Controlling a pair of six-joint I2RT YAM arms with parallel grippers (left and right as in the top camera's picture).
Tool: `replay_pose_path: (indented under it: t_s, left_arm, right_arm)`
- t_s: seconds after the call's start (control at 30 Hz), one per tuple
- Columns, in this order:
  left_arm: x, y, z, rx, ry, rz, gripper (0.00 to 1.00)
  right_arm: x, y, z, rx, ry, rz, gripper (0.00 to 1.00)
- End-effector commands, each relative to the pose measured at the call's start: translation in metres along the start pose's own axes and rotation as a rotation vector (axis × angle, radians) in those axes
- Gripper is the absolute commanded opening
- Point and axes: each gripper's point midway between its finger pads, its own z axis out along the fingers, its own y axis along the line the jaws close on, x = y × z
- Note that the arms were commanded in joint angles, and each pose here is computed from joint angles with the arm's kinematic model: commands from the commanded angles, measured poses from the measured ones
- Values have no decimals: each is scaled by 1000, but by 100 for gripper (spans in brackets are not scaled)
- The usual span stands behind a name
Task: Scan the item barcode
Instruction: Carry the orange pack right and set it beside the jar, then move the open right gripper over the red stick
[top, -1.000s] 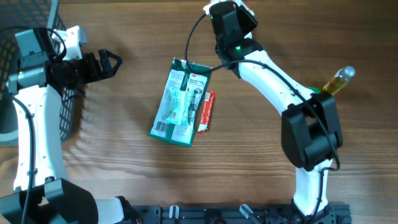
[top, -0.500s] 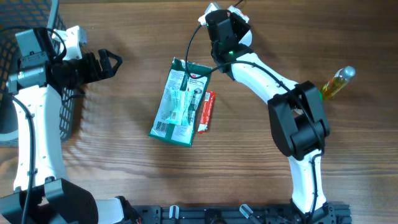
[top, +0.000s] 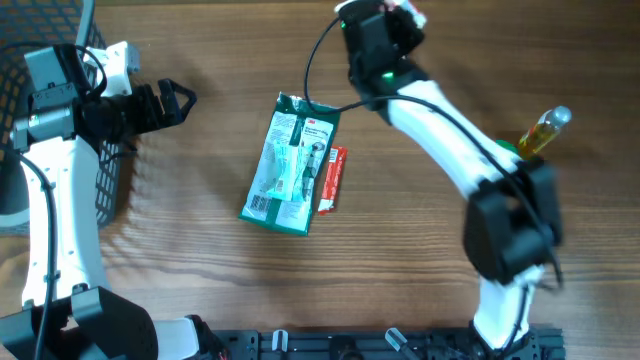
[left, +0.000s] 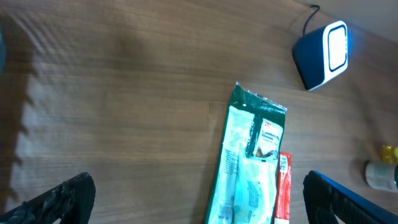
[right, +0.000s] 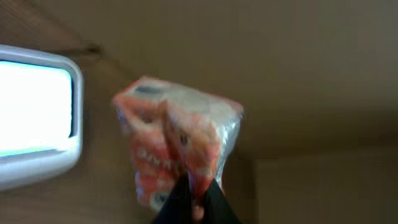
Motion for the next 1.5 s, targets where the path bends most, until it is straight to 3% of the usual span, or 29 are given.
replay_pose_path:
  t_s: [0.0,0.17,0.27,0.4,0.5,0.53,0.57,0.6,0.63,0.67,0.73,0.8,0.87,0.97,1.07,1.1,1.13,1.23,1.27,1.43,1.47]
  left_arm:
    - [-1,-2,1,9,-1,17,100]
    - [-1,-2,1,9,-1,17,100]
    - [-1,-2,1,9,-1,17,100]
    - [-1,-2,1,9,-1,17,100]
    - [-1,-2,1,9,-1,17,100]
    - [-2,-2,1,9,-2,17,100]
    - [-2,-2,1,9,-2,17,100]
    - [-2,-2,1,9,-2,17,100]
    - [-2,-2,1,9,-2,17,100]
    - [-2,-2,1,9,-2,17,100]
    - [-2,-2,1,9,-2,17,100]
    - [-1,-2,1,9,-1,17,100]
    - [-2,-2,1,9,-2,17,100]
    - [-1,-2,1,9,-1,17,100]
    - [-2,-2,1,9,-2,17,100]
    - [-1,-2,1,9,-1,17,100]
    - [-1,-2,1,9,-1,17,100]
    - [-2,-2,1,9,-2,17,100]
    - [-1,-2,1,9,-1,17,100]
    - [-2,-2,1,9,-2,17,100]
    - [-1,-2,1,9,-1,17,100]
  right_arm:
    - [19,-10,-40,-200,39,270,4]
    - [121,62,-68,-597,469,342,4]
    - [175,95,-77,-708,647,315,4]
    - [222,119,-69,-702,736,301,5]
    - [244,128,-66,-698,772,303,11]
    - [247,130,-65,-697,775,305,14]
    - [247,131,-64,-697,771,307,27]
    - [246,132,-63,-695,763,311,56]
    - [243,132,-61,-694,752,320,76]
    - [240,133,-59,-691,743,339,85]
    - [229,142,-62,-738,743,438,86]
    - [210,162,-81,-915,744,525,84]
    - [187,183,-112,-1132,735,568,61]
    - [170,199,-136,-1204,728,568,61]
    - [145,222,-162,-1233,674,553,67]
    - [137,229,-170,-1246,649,547,95]
    - [130,235,-178,-1255,633,552,100]
    - [113,249,-197,-1284,590,554,99]
    - [110,251,-201,-1291,575,546,91]
    - [111,253,-193,-1168,603,617,19]
    - [112,252,-190,-1148,605,626,14]
